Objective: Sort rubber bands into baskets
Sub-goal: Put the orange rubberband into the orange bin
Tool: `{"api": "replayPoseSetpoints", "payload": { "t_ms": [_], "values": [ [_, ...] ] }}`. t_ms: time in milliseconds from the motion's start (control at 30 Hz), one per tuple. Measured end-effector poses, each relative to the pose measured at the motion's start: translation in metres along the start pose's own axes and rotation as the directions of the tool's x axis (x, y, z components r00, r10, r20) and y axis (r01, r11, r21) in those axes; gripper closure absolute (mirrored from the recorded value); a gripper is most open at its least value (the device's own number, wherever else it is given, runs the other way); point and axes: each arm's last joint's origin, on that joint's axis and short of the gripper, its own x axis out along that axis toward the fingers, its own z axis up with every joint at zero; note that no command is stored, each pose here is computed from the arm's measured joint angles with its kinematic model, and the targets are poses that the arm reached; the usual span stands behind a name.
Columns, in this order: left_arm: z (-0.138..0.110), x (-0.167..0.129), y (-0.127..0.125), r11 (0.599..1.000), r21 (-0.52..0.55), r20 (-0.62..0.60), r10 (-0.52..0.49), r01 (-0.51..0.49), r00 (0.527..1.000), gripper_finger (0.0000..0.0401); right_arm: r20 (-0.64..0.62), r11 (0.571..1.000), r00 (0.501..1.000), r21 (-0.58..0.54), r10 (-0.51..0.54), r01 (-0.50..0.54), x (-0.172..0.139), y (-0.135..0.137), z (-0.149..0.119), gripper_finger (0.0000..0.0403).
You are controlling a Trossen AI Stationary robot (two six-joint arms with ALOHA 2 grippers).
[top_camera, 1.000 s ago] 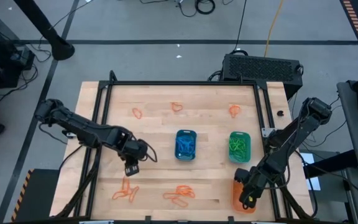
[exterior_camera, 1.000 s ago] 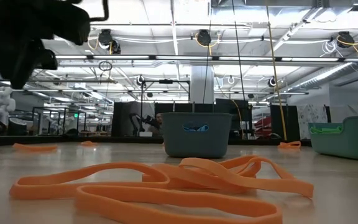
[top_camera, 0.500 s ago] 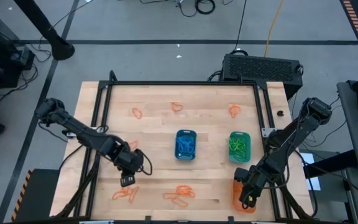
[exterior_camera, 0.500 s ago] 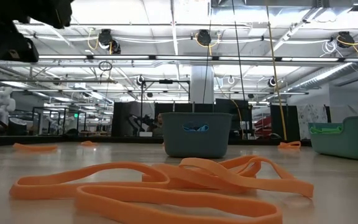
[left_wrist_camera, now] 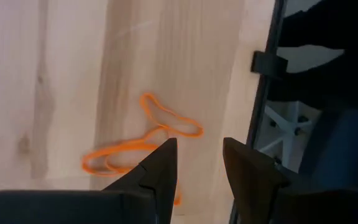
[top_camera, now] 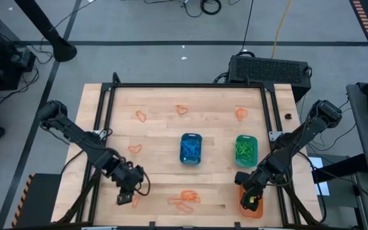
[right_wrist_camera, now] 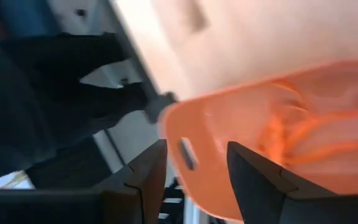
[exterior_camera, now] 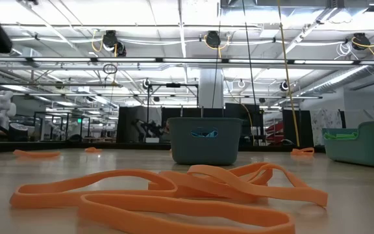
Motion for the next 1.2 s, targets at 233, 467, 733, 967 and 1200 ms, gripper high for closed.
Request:
{"api": "replayPoseSetpoints", "payload": {
  "t_ms": [233, 467, 733, 967, 1200],
  "values": [
    [-0.012, 0.026, -0.003, 0.993, -0.01, 0.001, 0.114, -0.114, 0.993, 0.0265, 0.037, 0.987, 0.99, -0.093, 0.136, -0.132, -0.001, 0.013, 0.004, 0.0243],
    [-0.011, 0.059, -0.011, 0.993, 0.018, 0.004, 0.12, -0.12, 0.993, 0.0265, 0.111, 0.985, 0.985, -0.127, 0.131, -0.117, -0.005, 0.011, 0.016, 0.0243],
    [-0.011, 0.1, 0.0, 0.966, -0.036, -0.044, 0.254, -0.255, 0.966, 0.0265, 0.117, 0.979, 0.984, -0.166, 0.138, -0.117, -0.006, 0.011, 0.018, 0.0243],
    [-0.012, 0.109, 0.001, 0.958, -0.041, -0.056, 0.281, -0.284, 0.958, 0.0269, 0.125, 0.977, 0.982, -0.18, 0.14, -0.117, -0.007, 0.01, 0.023, 0.0243],
    [-0.009, 0.102, -0.01, 0.968, 0.115, -0.025, 0.228, -0.224, 0.973, 0.0387, 0.135, 0.974, 0.98, -0.193, 0.144, -0.117, -0.009, 0.009, 0.029, 0.0243]
  ]
}}
